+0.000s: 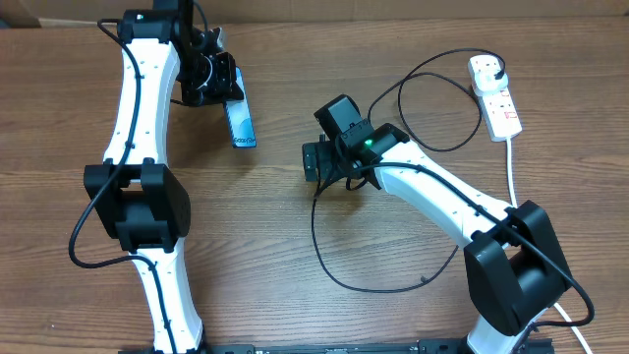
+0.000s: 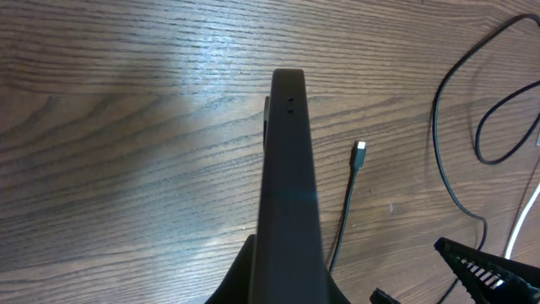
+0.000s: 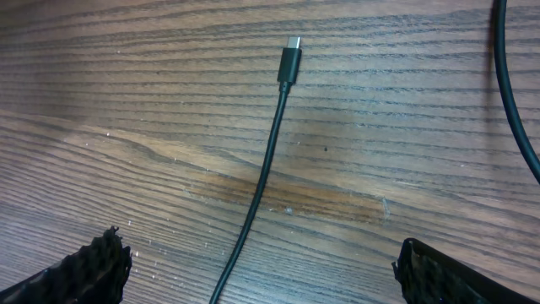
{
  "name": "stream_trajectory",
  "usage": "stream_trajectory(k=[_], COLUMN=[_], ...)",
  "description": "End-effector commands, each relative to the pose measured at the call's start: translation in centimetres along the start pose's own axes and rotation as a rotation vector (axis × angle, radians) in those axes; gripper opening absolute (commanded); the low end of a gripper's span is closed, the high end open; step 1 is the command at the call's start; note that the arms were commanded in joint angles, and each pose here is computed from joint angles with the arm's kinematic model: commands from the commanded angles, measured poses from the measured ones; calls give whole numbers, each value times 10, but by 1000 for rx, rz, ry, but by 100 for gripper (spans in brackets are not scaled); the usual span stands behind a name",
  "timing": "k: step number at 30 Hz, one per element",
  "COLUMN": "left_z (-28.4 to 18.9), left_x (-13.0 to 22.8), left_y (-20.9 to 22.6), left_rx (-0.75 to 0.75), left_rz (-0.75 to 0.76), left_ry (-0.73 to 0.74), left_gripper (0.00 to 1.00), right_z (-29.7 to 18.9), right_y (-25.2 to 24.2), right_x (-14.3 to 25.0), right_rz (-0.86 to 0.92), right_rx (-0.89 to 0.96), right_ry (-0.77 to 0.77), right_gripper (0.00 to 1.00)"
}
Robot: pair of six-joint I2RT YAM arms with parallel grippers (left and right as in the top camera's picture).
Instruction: Plug charger to phone and switch on socket
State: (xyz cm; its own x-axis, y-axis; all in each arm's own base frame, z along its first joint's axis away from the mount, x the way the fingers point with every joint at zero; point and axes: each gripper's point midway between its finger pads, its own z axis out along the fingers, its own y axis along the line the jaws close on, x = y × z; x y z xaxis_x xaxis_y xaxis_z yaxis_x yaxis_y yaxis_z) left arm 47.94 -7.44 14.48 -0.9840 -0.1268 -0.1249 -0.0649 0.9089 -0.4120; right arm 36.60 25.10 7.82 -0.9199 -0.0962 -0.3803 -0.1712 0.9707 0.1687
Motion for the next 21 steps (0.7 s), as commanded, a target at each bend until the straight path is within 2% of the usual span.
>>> stream_trajectory(k=[1,9,15,19,21], left_z=[-19,-19,-19,-19,-19], left_x=[-3,-1,-1,-1,0], left_y=[-9,-9,-10,-10,-12], left_rx=[7,8,20,21,30], left_rz=[37,29,-56,-91,-110], left_ry=[-44,-37,-35,-35,-31], left_gripper=[4,4,4,4,4], right_z=[-9,-9,-11,-10,-11], right_y=[6,6,18,20,26], right_x=[-14,-14,-34,-22,-27], right_rz=[-3,-3,-1,-4,-1], right_rx=[-10,-10,-62,-85,-115], right_ry=[-42,-42,-120,-66,-85], right_gripper=[100,100,100,100,100])
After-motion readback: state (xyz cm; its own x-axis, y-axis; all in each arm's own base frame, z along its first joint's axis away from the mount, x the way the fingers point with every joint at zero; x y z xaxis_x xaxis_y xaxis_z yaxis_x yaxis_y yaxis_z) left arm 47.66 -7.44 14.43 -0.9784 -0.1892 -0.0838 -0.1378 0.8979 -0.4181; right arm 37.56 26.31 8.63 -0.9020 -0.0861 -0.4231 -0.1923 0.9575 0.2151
